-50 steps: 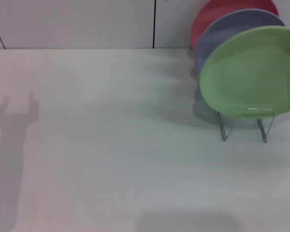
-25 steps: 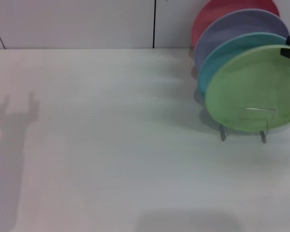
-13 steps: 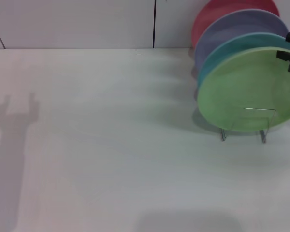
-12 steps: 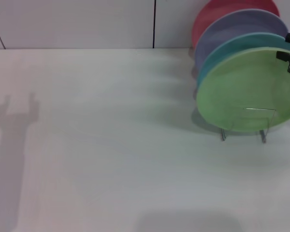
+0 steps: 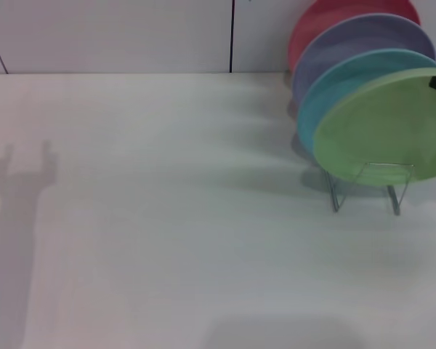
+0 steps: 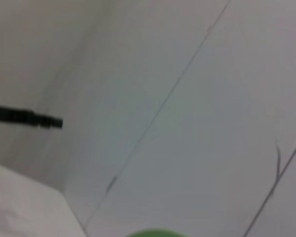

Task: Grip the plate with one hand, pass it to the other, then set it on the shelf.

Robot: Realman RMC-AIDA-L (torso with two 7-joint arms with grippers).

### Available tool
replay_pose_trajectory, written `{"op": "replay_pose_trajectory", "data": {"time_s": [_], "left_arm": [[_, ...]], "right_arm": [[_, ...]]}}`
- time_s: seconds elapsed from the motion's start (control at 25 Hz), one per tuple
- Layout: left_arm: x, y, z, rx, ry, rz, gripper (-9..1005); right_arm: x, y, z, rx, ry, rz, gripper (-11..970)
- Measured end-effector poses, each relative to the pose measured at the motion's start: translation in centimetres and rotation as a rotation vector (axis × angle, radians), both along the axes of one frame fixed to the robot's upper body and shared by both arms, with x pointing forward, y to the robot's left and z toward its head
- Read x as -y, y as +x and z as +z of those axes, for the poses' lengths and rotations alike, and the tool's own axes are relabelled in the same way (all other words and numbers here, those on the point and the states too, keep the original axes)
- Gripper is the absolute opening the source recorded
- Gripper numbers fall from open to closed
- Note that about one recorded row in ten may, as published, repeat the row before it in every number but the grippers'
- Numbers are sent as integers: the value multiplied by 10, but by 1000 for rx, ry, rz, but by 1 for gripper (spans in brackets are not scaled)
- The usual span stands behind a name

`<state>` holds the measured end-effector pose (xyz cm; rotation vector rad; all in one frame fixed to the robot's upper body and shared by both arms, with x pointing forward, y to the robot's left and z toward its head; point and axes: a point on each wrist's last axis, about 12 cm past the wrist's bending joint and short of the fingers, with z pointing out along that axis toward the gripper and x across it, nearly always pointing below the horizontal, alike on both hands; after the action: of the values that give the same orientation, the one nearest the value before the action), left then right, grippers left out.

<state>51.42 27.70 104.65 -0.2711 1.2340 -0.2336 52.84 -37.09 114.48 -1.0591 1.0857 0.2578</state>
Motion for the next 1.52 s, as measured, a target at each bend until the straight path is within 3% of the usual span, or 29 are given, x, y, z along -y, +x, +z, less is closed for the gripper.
{"op": "replay_pose_trajectory", "data": {"time_s": [0.4, 1.08, 1.52], "left_arm": [[-1, -2, 1, 11, 2, 2, 667], [-3, -4, 1, 17, 4, 8, 667], [-4, -7, 0, 20, 4, 15, 668]], "right_arm": [[-4, 12, -11, -44, -58, -66, 289], [-30, 28, -24, -130, -175, -33, 289], [-33, 10, -21, -94, -140, -1, 290]]}}
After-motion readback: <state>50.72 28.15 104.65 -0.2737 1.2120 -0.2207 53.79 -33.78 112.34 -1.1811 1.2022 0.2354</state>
